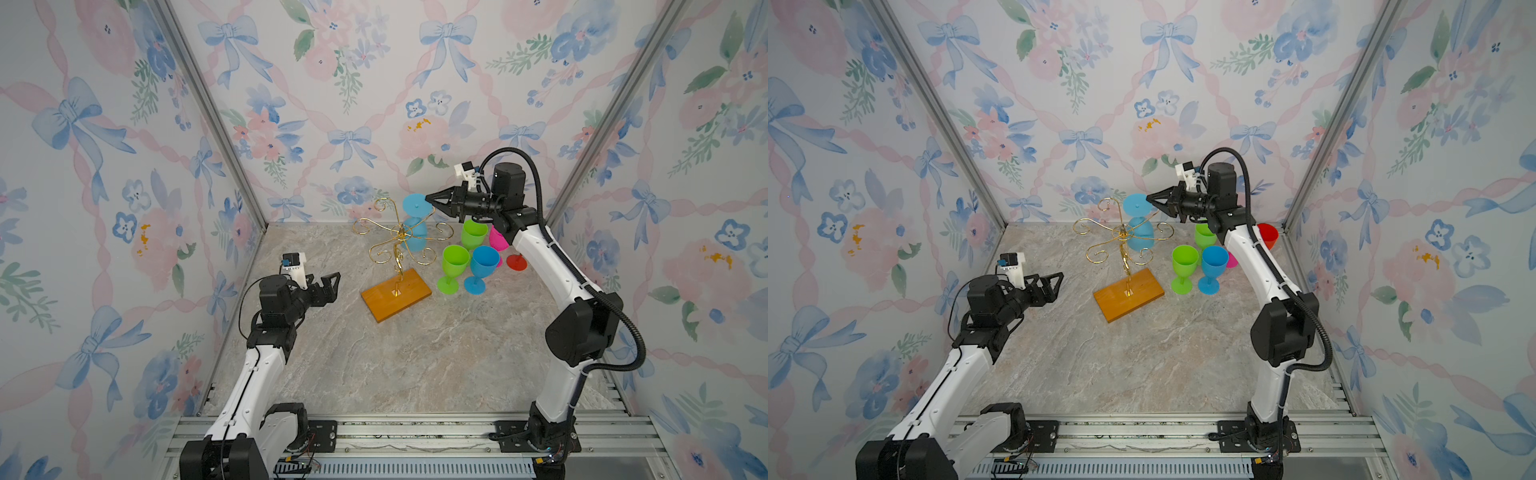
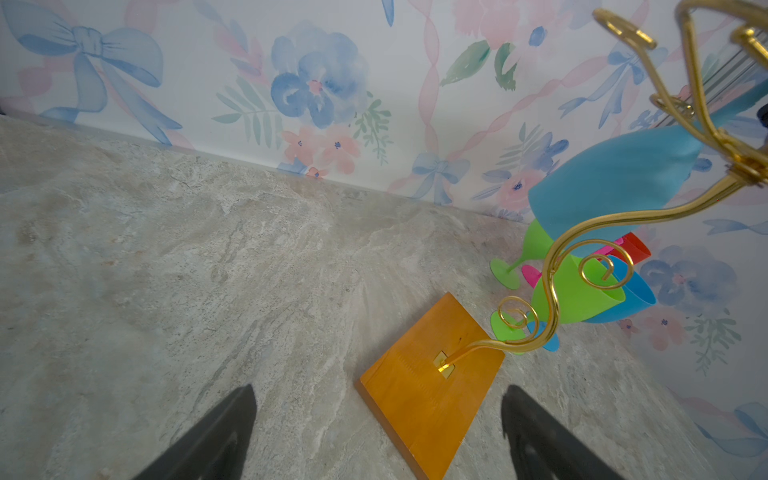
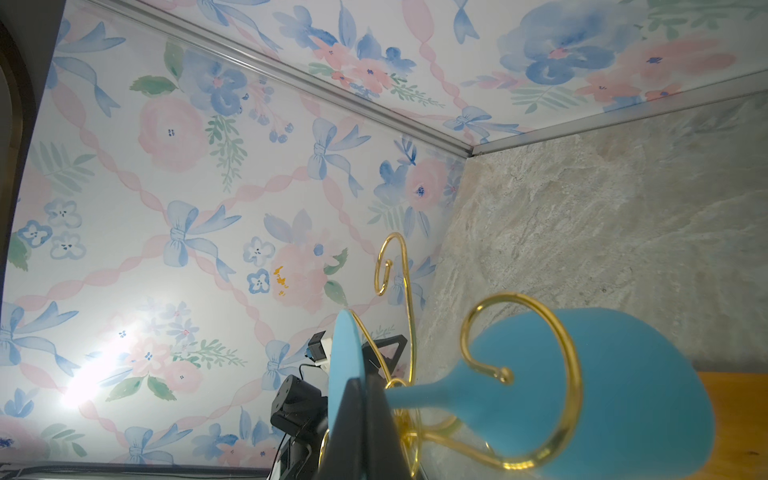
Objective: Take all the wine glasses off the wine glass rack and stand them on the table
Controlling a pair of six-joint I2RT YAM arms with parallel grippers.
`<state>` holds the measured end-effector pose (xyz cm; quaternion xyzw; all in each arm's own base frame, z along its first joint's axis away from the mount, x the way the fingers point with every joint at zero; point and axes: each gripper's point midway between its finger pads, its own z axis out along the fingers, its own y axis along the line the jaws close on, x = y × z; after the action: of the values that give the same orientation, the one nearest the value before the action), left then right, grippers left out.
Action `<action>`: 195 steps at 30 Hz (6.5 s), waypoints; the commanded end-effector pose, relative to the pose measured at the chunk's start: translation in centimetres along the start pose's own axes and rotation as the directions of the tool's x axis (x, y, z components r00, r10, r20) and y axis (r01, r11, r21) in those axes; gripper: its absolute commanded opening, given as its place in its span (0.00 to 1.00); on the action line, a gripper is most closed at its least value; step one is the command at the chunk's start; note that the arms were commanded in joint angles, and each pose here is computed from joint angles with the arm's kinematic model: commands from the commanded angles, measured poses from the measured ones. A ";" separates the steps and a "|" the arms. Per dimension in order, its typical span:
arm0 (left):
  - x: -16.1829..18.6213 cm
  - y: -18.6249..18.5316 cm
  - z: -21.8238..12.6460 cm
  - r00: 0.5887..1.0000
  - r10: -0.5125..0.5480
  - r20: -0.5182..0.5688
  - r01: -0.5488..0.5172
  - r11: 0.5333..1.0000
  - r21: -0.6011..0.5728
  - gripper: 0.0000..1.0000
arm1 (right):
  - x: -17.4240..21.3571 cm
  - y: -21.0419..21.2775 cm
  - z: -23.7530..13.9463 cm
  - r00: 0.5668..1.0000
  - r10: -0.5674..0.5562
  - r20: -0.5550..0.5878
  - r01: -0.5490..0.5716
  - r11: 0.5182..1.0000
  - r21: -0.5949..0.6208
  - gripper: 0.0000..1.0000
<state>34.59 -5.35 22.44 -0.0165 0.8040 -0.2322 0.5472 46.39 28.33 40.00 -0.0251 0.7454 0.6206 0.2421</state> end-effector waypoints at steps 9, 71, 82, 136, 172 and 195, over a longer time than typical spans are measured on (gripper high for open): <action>0.1 0.0 -0.1 1.000 0.002 0.011 -0.002 1.000 0.000 0.94 | -3.5 -0.6 2.1 0.998 -0.034 0.054 0.037 0.998 -0.054 0.00; -4.1 -35.5 -4.5 0.969 0.156 -0.191 0.061 0.599 0.799 0.78 | 15.2 8.7 -19.4 0.765 -0.644 0.021 0.614 0.739 0.278 0.00; -2.9 -39.2 -5.2 0.952 0.160 -0.261 0.162 0.462 0.872 0.64 | 17.0 9.5 -18.5 0.775 -0.631 0.009 0.621 0.765 0.169 0.00; 8.2 -38.7 -9.9 0.869 0.467 -0.163 0.033 0.274 0.961 0.00 | 12.0 -1.7 -23.1 0.949 -0.305 0.078 0.180 0.729 0.660 0.79; 19.0 -22.8 -7.3 -0.392 0.856 0.338 -0.890 -0.445 0.094 0.00 | 20.8 -5.3 -13.8 0.931 -0.036 -0.364 0.229 0.833 0.504 0.79; 18.5 -19.7 -6.7 -0.642 0.739 0.205 -0.766 -0.629 -0.131 0.00 | 24.1 -7.4 -9.0 0.891 0.000 -0.454 0.225 0.869 0.441 0.45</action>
<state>16.54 -25.96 14.86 0.7439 0.2825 0.3278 0.5093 24.74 23.79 25.03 -0.1443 0.9116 0.3692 0.1086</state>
